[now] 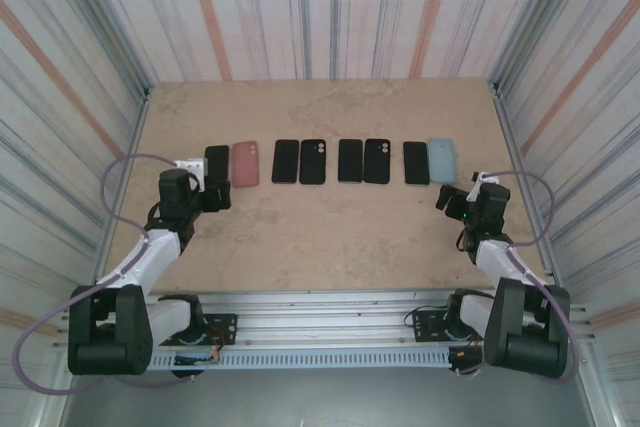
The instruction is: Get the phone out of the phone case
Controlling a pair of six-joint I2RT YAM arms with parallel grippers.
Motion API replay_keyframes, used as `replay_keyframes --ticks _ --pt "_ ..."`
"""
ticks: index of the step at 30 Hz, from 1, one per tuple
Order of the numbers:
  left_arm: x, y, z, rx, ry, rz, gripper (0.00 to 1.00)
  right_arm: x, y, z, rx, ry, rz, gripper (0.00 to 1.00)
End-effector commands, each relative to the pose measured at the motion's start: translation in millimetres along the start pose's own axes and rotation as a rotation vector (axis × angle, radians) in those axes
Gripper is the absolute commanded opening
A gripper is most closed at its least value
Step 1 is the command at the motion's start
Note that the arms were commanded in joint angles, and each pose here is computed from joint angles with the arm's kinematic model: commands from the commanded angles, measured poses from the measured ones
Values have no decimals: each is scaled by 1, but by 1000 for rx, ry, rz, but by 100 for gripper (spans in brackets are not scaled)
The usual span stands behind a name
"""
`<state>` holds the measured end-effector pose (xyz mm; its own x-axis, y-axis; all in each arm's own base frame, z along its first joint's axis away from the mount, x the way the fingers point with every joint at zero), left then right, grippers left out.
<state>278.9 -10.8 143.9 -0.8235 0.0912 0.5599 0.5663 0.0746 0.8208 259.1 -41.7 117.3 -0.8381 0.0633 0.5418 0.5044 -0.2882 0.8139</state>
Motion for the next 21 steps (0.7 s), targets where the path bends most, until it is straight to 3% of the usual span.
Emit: replay_keyframes --ticks 1,4,7,10,21 --pt "-10 4 4 -46 -12 -118 99 -8 26 3 55 30 -114 99" --pt "-26 14 4 -58 -28 -105 99 -21 33 3 60 32 -116 99" --pt "-39 25 7 -81 -27 -162 99 -34 42 7 71 39 -140 99" --pt "-50 25 11 -85 -26 -175 99 -46 45 12 85 49 -96 99" --pt "-53 15 9 -99 -45 -195 99 -49 44 20 120 68 -75 99"
Point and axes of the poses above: each hand's point on the last joint's axis, 136 mm out from that joint toward the fingers, its own x axis back along the fingers, its own z axis along the line the jaws close on, y = z × x, the point moved 7 cm from there along x, back along the fingers, and after that the axes turned 2 degrees about x, right-handed, at the moved point
